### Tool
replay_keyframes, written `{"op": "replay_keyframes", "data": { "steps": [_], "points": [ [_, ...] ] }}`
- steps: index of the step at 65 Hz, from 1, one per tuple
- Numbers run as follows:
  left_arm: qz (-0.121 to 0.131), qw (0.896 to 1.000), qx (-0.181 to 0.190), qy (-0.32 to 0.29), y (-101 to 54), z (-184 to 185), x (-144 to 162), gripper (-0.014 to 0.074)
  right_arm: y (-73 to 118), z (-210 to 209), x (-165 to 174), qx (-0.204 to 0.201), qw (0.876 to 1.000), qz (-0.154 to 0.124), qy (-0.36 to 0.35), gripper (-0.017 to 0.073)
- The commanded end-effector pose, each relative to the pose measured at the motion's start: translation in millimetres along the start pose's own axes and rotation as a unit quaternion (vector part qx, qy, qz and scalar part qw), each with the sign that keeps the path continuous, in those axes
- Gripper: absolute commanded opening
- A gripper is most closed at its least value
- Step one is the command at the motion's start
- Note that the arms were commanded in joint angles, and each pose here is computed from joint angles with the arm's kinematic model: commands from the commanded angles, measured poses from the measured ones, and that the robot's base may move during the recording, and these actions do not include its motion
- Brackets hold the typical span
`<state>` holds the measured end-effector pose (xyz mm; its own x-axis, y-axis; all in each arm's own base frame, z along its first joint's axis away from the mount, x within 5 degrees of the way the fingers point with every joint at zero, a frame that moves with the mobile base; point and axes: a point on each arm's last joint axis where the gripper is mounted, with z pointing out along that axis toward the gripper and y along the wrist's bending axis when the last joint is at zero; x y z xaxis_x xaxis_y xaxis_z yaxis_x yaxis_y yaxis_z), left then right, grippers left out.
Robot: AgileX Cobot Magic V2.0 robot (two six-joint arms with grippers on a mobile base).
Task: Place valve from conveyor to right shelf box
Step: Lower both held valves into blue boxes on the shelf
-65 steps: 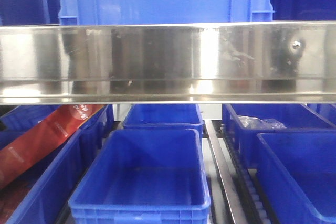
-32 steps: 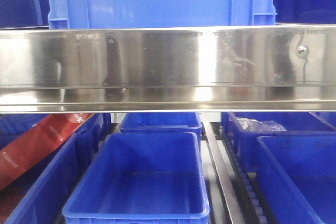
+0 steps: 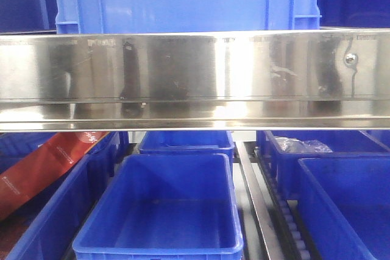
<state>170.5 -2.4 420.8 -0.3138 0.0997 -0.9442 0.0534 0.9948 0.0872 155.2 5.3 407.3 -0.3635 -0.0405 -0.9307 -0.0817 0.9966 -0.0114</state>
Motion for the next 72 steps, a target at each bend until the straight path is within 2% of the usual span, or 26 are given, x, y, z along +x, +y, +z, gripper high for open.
{"op": "replay_keyframes", "data": {
  "steps": [1, 39, 45, 53, 59, 68, 72],
  "points": [
    [-0.005, 0.999, 0.000, -0.037, -0.2, -4.3, -8.2, -0.0111, -0.8, -6.8, -12.6, 0.007, 0.998, -0.005, -0.054, -0.0153],
    [-0.005, 0.999, -0.001, -0.038, -0.2, -4.3, -8.4, -0.0111, -1.2, -7.1, -14.9, 0.010, 0.998, -0.005, -0.067, -0.0153],
    [-0.005, 0.999, -0.002, -0.048, 0.3, -2.6, -12.9, -0.0111, 0.0, -11.7, -22.8, 0.003, 0.996, 0.006, -0.087, -0.0153],
    [-0.004, 0.997, 0.002, -0.073, 0.6, -2.2, -38.1, -0.0111, 4.0, -27.5, -53.6, -0.022, 0.989, 0.039, -0.139, -0.0153],
    [0.001, 0.995, 0.021, -0.101, -5.0, 1.2, -68.8, -0.0111, 8.3, -35.1, -84.6, -0.040, 0.983, 0.035, -0.175, -0.0153],
    [0.014, 0.990, 0.079, -0.118, -29.2, 16.6, -111.8, -0.0111, 24.7, -25.5, -126.7, -0.092, 0.975, 0.023, -0.203, -0.0153],
    [0.021, 0.987, 0.108, -0.114, -44.9, 30.3, -124.2, -0.0111, 36.7, -11.8, -139.9, -0.120, 0.972, 0.018, -0.200, -0.0153]
  ]
}}
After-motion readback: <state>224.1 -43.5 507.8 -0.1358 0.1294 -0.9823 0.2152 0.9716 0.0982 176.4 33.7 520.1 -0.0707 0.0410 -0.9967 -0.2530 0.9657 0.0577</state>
